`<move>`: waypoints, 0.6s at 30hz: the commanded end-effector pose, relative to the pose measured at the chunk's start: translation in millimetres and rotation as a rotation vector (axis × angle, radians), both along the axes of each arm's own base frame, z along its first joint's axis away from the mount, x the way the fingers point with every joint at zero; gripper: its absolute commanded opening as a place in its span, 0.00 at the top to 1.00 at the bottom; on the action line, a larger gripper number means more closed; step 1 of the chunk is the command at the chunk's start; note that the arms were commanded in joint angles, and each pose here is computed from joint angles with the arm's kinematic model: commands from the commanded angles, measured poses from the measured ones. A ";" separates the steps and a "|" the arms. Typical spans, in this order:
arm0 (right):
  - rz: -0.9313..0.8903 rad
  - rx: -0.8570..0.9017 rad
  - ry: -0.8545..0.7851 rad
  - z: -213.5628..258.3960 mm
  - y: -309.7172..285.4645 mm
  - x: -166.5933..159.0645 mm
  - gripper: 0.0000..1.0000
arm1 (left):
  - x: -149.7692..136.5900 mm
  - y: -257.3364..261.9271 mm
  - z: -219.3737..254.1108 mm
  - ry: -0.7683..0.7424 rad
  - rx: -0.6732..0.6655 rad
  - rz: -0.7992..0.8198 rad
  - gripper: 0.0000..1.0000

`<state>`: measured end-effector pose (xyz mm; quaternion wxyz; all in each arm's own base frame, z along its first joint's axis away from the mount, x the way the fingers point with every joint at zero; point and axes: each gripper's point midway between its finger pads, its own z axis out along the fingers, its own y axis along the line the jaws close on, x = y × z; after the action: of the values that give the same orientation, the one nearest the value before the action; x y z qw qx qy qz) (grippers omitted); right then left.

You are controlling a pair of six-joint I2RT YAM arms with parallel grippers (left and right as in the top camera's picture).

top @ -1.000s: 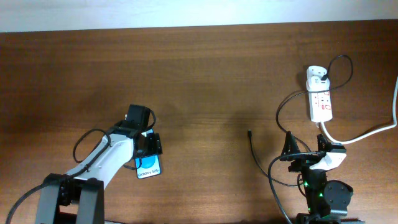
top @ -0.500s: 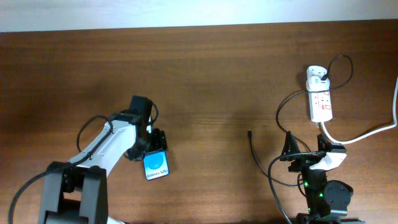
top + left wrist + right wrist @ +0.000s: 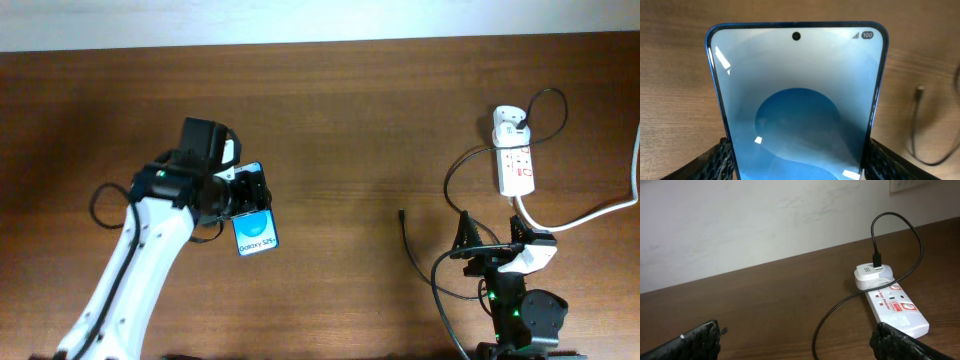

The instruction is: Plug charger to phone and switch on socket

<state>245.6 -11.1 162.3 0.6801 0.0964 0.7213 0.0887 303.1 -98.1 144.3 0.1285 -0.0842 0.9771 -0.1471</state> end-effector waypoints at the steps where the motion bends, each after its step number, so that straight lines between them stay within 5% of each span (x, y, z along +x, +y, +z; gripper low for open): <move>1: 0.002 -0.002 0.003 -2.6 0.7 0.1 0.02 | -7.3 -15.5 43.1 -0.112 -0.073 -0.027 0.55; 10: 0.007 -0.002 0.002 -2.3 1.6 0.1 0.02 | -24.5 -36.1 52.1 -0.102 -0.115 -0.055 0.54; 12: 0.224 0.009 -0.013 1.4 38.6 -3.9 0.01 | -24.0 -36.1 52.3 -0.092 -0.126 -0.022 0.54; 15: 0.818 0.053 0.003 0.3 126.3 -54.1 0.02 | -21.9 -36.7 53.4 -0.071 -0.158 0.060 0.54; 18: 1.067 0.205 0.107 -5.2 152.5 -91.1 0.02 | -16.9 -38.4 56.4 -0.077 -0.184 0.105 0.54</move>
<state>194.3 111.6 162.1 0.5818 -0.1637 0.7069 0.3674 280.4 -130.3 182.5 0.1477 -0.1189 0.9602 -0.2053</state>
